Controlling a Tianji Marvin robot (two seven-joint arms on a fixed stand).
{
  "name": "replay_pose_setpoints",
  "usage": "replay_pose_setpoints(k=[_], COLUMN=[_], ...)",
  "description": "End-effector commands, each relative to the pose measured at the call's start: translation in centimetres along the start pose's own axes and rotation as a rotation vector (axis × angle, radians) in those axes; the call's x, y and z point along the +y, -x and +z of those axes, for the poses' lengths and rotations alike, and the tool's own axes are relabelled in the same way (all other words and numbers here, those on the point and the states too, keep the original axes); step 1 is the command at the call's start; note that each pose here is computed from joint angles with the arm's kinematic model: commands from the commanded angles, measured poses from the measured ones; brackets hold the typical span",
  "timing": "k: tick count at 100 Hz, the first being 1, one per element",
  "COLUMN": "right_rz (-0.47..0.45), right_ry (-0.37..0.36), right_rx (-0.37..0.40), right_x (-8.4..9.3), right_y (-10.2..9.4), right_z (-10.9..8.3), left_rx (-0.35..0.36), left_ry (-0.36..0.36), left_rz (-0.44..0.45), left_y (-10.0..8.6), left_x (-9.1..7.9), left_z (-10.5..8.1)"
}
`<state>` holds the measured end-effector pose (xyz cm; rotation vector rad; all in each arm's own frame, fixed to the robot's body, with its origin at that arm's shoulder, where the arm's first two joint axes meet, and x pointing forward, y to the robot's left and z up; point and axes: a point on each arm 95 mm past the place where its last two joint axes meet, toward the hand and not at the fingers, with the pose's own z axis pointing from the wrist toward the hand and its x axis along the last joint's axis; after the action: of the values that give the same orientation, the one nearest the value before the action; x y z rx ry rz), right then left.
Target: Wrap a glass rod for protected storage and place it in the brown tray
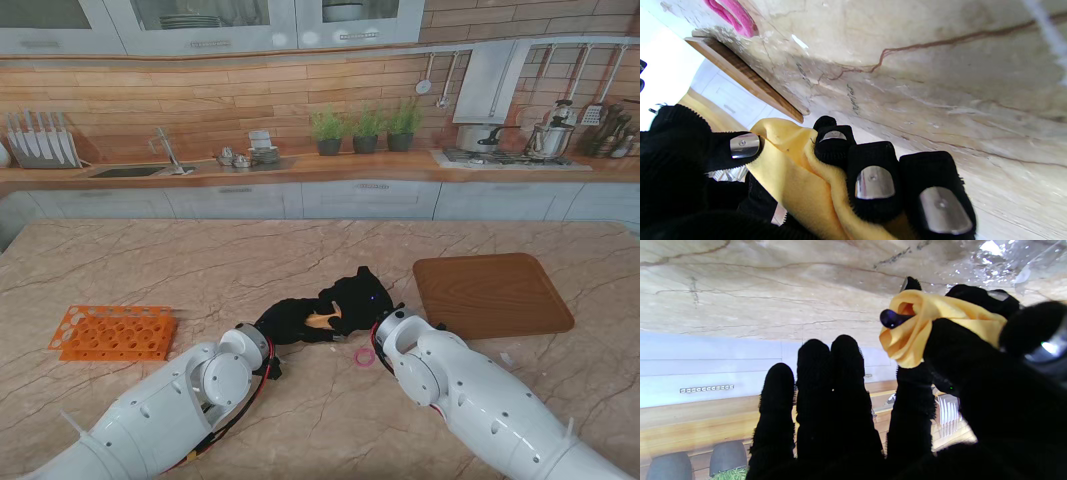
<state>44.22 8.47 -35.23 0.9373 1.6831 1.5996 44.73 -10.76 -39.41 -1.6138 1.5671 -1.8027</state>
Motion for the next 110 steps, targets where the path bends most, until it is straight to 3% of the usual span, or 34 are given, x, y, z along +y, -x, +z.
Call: replay_pose_setpoints(k=[1, 44, 71, 110], right_rz=[-0.002, -0.021, -0.029, -0.06], right_ry=[-0.014, -0.021, -0.039, -0.025], right_rx=[-0.007, -0.006, -0.005, -0.03], right_x=[-0.5, -0.4, -0.3, 0.5], right_y=[0.1, 0.5, 0.5, 1.2], right_z=[-0.4, -1.0, -1.4, -2.2], left_rx=[-0.008, -0.06, -0.075, -0.043], left_ry=[-0.01, -0.045, -0.063, -0.093], left_rz=[-0.011, -0.117, -0.115, -0.111], left_y=[-0.1, -0.4, -0.5, -0.4], left_x=[0.2, 0.5, 0.3, 0.2], left_z=[0.0, 0.1, 0.2, 0.1])
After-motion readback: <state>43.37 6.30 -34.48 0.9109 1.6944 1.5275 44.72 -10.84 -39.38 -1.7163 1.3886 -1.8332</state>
